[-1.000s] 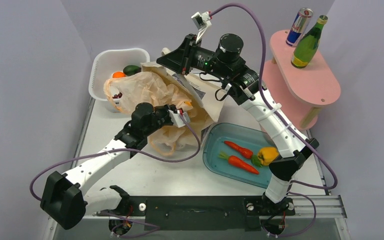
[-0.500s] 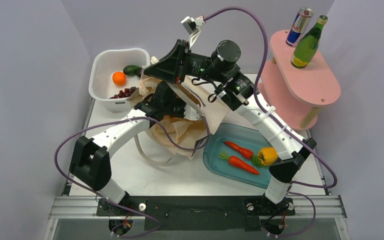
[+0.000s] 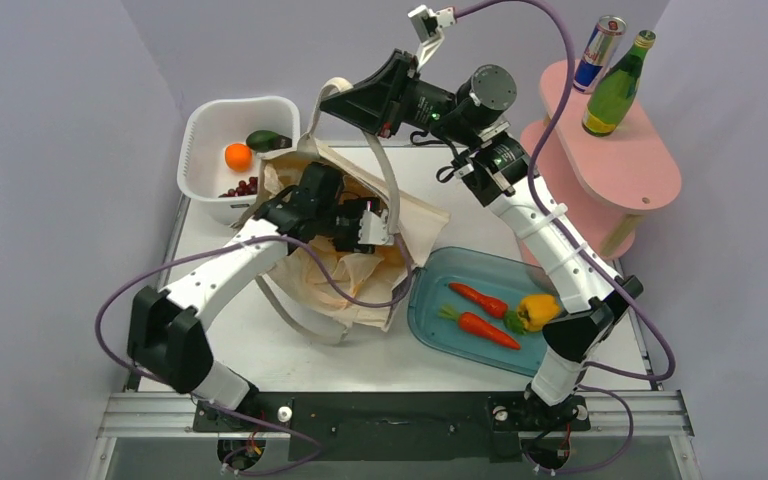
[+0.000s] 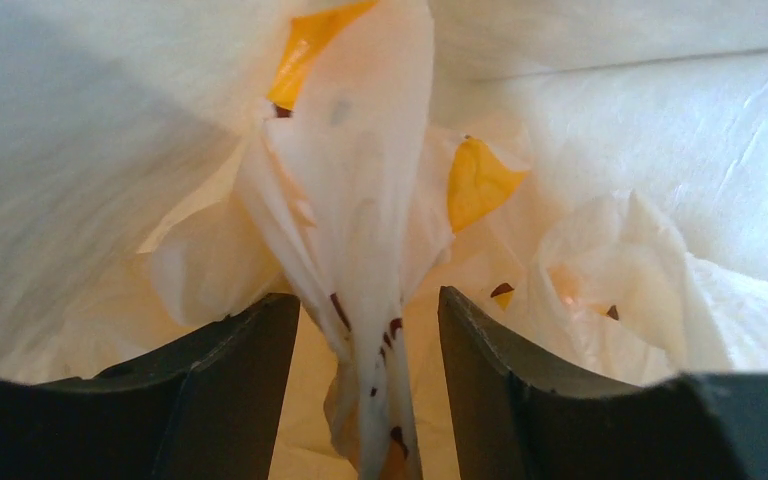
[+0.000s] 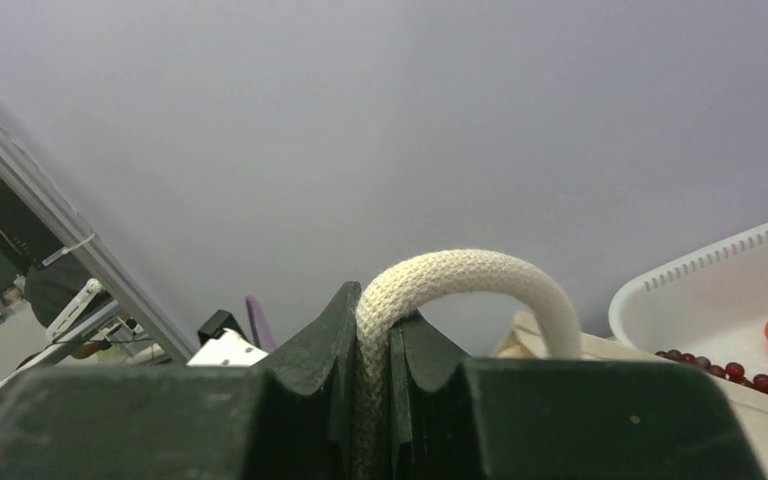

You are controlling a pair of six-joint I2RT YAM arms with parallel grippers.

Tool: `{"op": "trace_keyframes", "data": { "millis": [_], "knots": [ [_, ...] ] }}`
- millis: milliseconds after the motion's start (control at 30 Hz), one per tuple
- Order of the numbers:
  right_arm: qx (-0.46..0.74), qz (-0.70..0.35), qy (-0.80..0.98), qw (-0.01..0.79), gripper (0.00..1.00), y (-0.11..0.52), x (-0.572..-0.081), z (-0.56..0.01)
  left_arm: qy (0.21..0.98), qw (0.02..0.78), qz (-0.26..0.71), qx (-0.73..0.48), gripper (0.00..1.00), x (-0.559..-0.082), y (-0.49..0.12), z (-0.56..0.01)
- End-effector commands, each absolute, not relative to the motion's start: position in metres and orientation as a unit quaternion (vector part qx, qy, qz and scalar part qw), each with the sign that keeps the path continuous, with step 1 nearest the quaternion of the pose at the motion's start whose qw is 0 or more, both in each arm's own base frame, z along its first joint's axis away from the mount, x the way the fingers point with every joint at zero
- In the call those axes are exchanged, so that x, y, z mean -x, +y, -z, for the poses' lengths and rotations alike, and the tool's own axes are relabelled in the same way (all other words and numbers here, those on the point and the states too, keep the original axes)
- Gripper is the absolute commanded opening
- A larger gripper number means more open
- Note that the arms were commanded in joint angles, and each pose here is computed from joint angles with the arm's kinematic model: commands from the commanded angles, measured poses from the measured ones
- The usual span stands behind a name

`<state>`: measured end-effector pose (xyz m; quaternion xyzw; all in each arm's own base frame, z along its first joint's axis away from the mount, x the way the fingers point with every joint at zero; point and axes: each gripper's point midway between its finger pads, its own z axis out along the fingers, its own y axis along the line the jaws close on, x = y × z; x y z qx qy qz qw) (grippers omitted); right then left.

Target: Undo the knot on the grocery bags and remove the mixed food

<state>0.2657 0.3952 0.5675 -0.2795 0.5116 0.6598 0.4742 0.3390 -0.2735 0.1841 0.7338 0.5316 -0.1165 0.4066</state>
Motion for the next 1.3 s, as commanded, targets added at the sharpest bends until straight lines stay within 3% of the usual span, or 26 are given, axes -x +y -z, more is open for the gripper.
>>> {"op": "trace_keyframes", "data": {
  "millis": [0,167,433,667,800,900,1067,1200,1267],
  "knots": [
    [0.291,-0.672,0.440,0.519,0.00,0.366,-0.241,-0.610,0.461,0.542,0.149,-0.686,0.52,-0.307,-0.285,-0.291],
    [0.292,-0.685,0.440,0.502,0.00,0.371,-0.243,-0.604,0.445,0.576,0.201,-0.655,0.52,-0.278,-0.287,-0.324],
    [0.289,-0.696,0.432,0.494,0.00,0.371,-0.245,-0.608,0.474,0.547,0.233,-0.649,0.52,-0.246,-0.272,-0.351],
    [0.281,-0.706,0.429,0.489,0.00,0.370,-0.250,-0.611,0.549,0.450,0.148,-0.689,0.46,-0.224,-0.215,-0.299],
    [0.275,-0.715,0.426,0.481,0.00,0.374,-0.252,-0.610,0.600,0.429,0.076,-0.671,0.41,-0.263,-0.203,-0.257],
    [0.271,-0.722,0.430,0.470,0.00,0.379,-0.255,-0.605,0.598,0.446,0.034,-0.665,0.35,-0.306,-0.211,-0.234],
    [0.266,-0.727,0.438,0.456,0.00,0.387,-0.255,-0.599,0.607,0.447,0.058,-0.655,0.30,-0.357,-0.253,-0.205],
    [0.271,-0.725,0.442,0.454,0.00,0.395,-0.253,-0.594,0.626,0.440,0.076,-0.640,0.29,-0.385,-0.264,-0.186],
    [0.270,-0.722,0.444,0.457,0.00,0.396,-0.255,-0.594,0.620,0.450,0.094,-0.636,0.38,-0.386,-0.262,-0.191]
  ]
}}
